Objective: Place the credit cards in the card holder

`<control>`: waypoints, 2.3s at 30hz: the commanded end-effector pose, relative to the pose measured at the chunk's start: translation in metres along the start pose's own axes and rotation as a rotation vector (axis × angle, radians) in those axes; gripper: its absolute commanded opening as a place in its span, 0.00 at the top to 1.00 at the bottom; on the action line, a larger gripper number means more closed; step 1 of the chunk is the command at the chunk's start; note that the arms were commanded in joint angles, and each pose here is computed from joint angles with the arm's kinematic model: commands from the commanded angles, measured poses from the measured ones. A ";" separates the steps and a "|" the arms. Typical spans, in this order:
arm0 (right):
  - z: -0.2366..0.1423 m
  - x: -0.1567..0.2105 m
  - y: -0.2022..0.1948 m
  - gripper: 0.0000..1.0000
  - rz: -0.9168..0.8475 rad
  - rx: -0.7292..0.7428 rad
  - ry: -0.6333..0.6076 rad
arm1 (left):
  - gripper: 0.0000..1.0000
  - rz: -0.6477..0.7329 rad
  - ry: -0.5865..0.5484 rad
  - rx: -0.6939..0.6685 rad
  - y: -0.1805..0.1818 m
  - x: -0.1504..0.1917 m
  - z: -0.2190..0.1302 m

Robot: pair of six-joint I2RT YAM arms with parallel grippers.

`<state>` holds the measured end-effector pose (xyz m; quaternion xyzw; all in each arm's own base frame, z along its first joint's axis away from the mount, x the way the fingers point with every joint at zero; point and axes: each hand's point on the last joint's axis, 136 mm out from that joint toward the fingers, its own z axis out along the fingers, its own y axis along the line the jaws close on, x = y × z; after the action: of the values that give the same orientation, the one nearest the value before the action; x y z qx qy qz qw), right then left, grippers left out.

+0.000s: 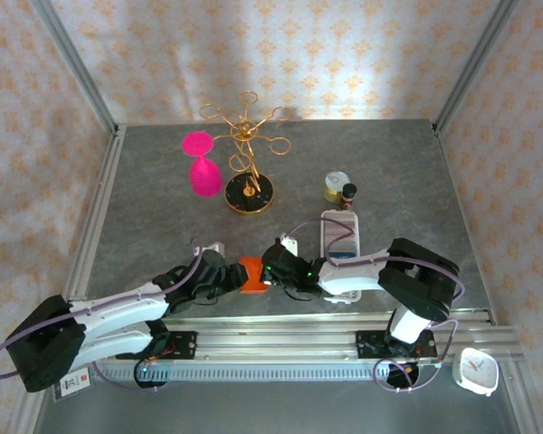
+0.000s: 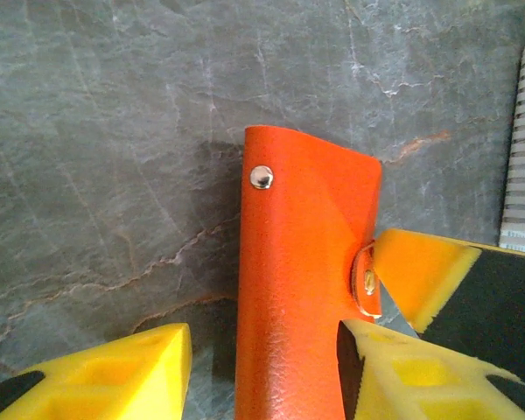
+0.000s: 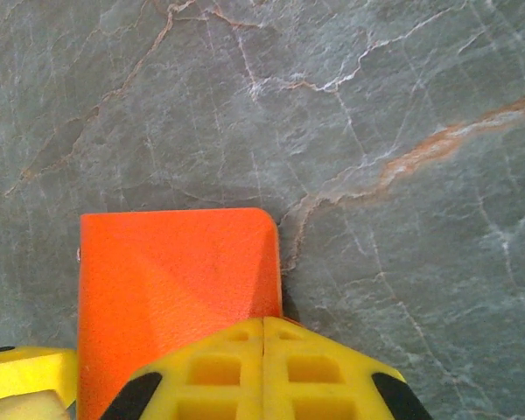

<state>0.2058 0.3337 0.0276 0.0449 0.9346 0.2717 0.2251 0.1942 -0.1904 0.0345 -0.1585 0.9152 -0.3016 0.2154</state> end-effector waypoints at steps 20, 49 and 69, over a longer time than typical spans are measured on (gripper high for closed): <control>-0.013 0.007 -0.019 0.95 0.005 0.014 -0.007 | 0.90 -0.046 -0.002 0.210 -0.040 0.001 0.004; -0.120 -0.058 0.033 0.34 -0.039 -0.223 -0.245 | 1.00 0.290 -0.154 0.429 -0.144 -0.034 -0.059; -0.073 -0.047 -0.055 0.40 -0.058 0.285 -0.231 | 1.00 0.251 -0.299 0.405 -0.135 -0.056 -0.087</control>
<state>0.2164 0.2946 0.1098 0.0586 0.9075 0.2574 0.3266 0.2144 -0.2276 0.1588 -0.0370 0.8444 -0.3940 0.3611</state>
